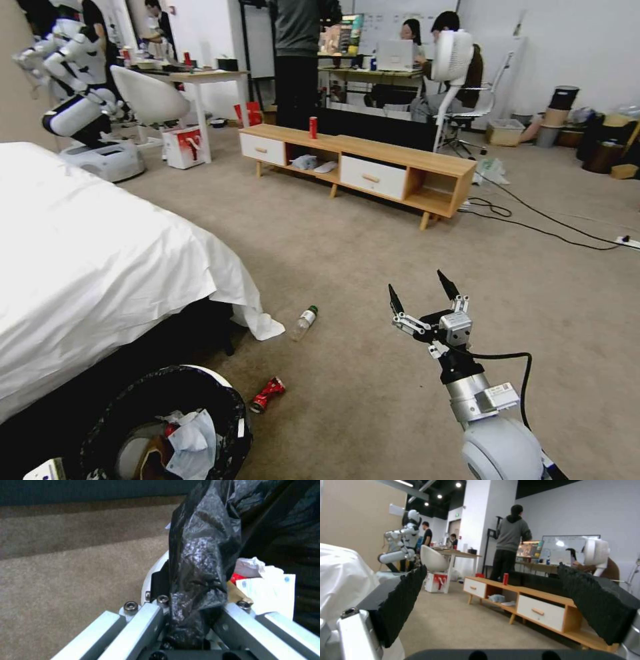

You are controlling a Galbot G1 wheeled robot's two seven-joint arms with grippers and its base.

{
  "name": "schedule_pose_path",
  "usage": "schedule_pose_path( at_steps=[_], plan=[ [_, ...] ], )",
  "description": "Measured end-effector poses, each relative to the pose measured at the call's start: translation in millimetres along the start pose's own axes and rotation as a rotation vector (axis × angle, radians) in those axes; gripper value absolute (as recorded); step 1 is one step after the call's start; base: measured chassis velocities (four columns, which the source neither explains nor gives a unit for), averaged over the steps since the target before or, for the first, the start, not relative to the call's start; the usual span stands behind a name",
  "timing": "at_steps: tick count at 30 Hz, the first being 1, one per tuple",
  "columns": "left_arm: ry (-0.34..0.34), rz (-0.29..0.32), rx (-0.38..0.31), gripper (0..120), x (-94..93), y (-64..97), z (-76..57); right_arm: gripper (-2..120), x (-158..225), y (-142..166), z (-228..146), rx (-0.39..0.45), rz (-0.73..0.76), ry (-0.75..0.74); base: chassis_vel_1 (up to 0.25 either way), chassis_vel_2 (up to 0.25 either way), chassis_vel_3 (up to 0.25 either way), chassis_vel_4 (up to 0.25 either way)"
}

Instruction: Pick up the trash bin, then pick up the garbage from the floor and place it into the trash bin.

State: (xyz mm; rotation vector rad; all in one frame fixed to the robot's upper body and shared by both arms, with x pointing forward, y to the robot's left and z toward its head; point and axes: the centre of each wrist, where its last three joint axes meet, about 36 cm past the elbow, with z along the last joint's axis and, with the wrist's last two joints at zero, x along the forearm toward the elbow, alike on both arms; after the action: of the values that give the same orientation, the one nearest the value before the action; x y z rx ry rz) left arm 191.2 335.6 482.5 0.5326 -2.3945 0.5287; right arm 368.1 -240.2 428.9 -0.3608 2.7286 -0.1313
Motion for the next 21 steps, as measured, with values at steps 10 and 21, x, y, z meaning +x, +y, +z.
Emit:
schedule_pose_path(
  at_steps=[10,21],
  plan=[
    [0.0,-0.001,0.001,0,-0.8,0.5,0.0,100,-3.4,0.7,1.0,-0.005,-0.002,-0.003,0.012,0.02,0.016,0.015],
    [0.0,-0.001,0.003,0,-2.2,0.5,0.7,100,-3.1,-0.2,2.5,-0.002,-0.002,0.0,0.007,0.01,0.006,0.006]
  ],
)
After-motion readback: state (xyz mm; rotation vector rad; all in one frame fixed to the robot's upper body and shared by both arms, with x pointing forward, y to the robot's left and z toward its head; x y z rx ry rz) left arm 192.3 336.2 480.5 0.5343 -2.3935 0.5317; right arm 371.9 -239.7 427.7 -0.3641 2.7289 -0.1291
